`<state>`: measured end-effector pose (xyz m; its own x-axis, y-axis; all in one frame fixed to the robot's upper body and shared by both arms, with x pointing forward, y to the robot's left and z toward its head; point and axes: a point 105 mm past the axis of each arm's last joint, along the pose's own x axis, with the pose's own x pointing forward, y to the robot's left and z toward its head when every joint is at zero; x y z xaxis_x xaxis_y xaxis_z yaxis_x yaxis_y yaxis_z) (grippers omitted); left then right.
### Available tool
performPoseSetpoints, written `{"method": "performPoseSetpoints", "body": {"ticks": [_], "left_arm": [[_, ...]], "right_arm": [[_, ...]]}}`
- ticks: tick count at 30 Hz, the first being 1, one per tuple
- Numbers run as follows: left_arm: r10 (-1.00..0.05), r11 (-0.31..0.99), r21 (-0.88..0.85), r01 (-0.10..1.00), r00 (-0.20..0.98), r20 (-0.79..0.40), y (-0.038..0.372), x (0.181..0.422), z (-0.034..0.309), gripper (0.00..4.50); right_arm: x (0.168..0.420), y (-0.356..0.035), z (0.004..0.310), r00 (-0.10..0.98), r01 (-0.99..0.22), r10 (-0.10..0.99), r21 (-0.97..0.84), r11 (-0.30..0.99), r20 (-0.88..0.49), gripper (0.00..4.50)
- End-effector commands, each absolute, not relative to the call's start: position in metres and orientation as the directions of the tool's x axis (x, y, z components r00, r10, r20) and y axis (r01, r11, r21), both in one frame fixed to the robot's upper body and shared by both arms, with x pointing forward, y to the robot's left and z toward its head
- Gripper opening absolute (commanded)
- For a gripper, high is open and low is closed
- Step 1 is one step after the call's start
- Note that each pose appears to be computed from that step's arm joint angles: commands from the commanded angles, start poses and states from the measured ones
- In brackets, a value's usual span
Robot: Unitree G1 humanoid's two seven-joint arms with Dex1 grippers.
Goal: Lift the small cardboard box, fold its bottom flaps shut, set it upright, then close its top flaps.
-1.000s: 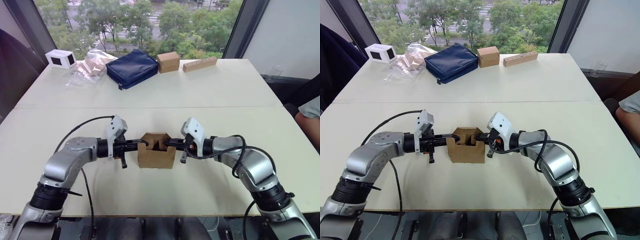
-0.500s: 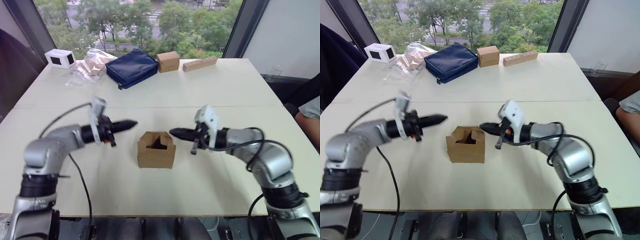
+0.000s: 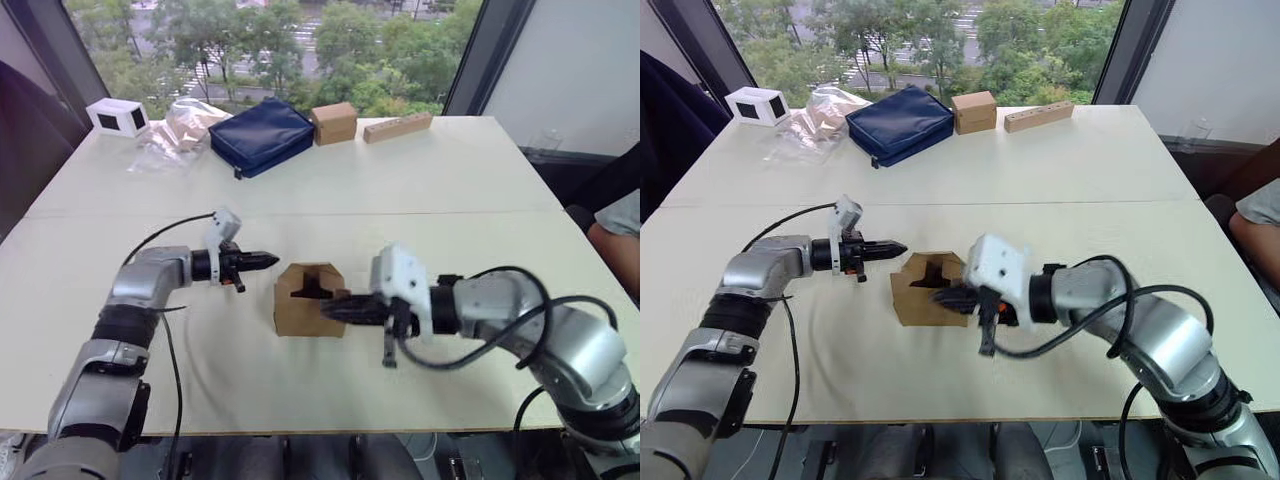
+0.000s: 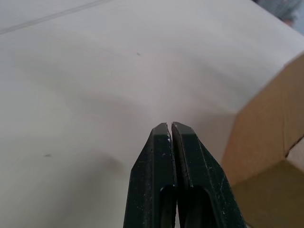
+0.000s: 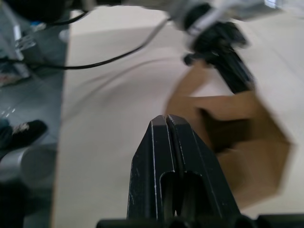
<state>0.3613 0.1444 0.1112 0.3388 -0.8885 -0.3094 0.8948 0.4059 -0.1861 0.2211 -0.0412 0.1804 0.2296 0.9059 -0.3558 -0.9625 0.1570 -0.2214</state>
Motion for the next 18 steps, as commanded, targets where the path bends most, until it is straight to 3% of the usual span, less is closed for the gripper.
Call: {"method": "performPoseSetpoints", "body": {"ticks": [1, 5, 18], "left_arm": [[-0.912, 0.332, -0.177, 0.927, 0.267, -0.312, 0.138, 0.357, 0.112, 0.08], [-0.936, 0.265, -0.239, 0.934, 0.19, -0.295, 0.129, 0.351, 0.109, 0.08], [-0.94, 0.277, -0.245, 0.929, 0.209, -0.27, 0.124, 0.354, 0.104, 0.08]], "right_arm": [[0.234, -0.04, 0.176, 0.316, -0.932, 0.875, -0.293, 0.214, -0.366, 0.0], [0.238, -0.03, 0.168, 0.331, -0.928, 0.878, -0.285, 0.239, -0.344, 0.0], [0.252, -0.024, 0.167, 0.345, -0.925, 0.869, -0.287, 0.25, -0.354, 0.0]]}}
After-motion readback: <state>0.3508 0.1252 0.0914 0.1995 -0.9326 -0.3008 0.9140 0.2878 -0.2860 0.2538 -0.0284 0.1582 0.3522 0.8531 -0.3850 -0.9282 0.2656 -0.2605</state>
